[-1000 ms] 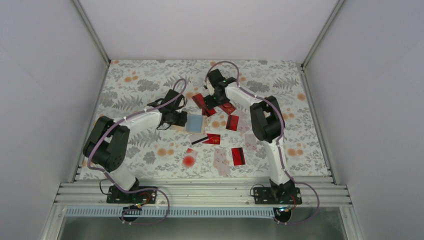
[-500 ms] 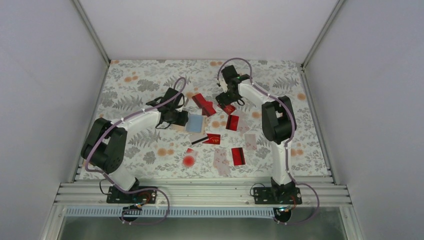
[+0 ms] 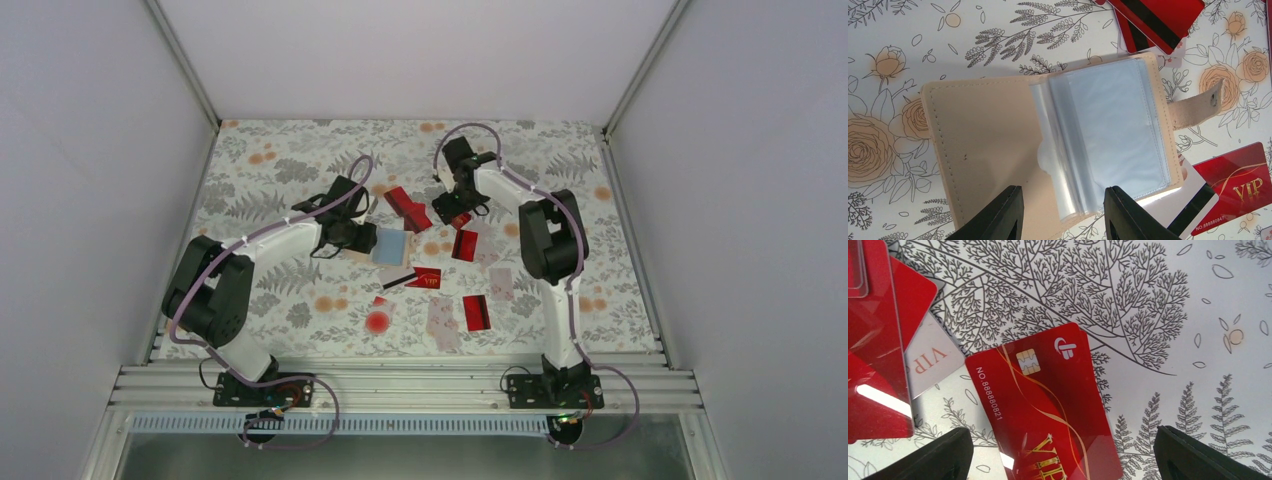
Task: Put the credit cards into the card holder
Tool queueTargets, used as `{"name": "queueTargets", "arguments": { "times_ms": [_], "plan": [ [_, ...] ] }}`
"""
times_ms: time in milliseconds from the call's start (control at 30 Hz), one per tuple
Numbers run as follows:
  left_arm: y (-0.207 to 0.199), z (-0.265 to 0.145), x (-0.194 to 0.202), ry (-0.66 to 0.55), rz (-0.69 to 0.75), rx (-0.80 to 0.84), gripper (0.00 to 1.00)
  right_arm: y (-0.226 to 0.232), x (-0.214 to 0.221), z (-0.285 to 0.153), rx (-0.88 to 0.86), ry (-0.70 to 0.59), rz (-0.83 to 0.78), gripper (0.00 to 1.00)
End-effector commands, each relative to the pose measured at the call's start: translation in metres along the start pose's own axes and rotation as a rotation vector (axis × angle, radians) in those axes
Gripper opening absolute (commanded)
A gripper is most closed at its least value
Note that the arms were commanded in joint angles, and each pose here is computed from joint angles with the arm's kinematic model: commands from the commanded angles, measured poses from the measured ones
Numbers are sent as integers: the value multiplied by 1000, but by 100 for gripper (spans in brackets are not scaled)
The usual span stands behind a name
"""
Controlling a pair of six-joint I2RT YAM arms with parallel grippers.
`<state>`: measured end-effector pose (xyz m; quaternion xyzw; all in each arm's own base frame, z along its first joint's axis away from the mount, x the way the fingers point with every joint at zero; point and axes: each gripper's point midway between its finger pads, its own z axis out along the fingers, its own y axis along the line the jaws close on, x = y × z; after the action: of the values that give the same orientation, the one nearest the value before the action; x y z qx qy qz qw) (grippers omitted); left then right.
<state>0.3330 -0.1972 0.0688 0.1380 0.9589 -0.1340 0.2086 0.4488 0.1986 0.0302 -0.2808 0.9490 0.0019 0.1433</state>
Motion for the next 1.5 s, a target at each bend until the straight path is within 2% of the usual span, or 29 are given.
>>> {"name": "queueTargets", "arguments": {
  "times_ms": [0,400,600,867,1033,1267,1467],
  "plan": [
    [-6,-11,-13,-42,12,20,42,8,-2,3,-38,10,-6,88],
    [-6,-8,-9,-34,19,25,42,14,11,18,-46,58,-3,78],
    [-5,-9,-7,-33,19,23,42,12,23,29,-50,85,4,79],
    [-5,-10,-8,-32,21,23,42,14,41,35,-117,111,32,67],
    [-6,-11,-9,-34,21,25,42,11,50,40,-103,129,33,68],
    [-7,-12,-10,-31,25,26,42,10,36,31,-108,94,34,75],
    [-7,-13,-11,-31,23,27,42,11,38,35,-109,105,38,65]
  ]
}}
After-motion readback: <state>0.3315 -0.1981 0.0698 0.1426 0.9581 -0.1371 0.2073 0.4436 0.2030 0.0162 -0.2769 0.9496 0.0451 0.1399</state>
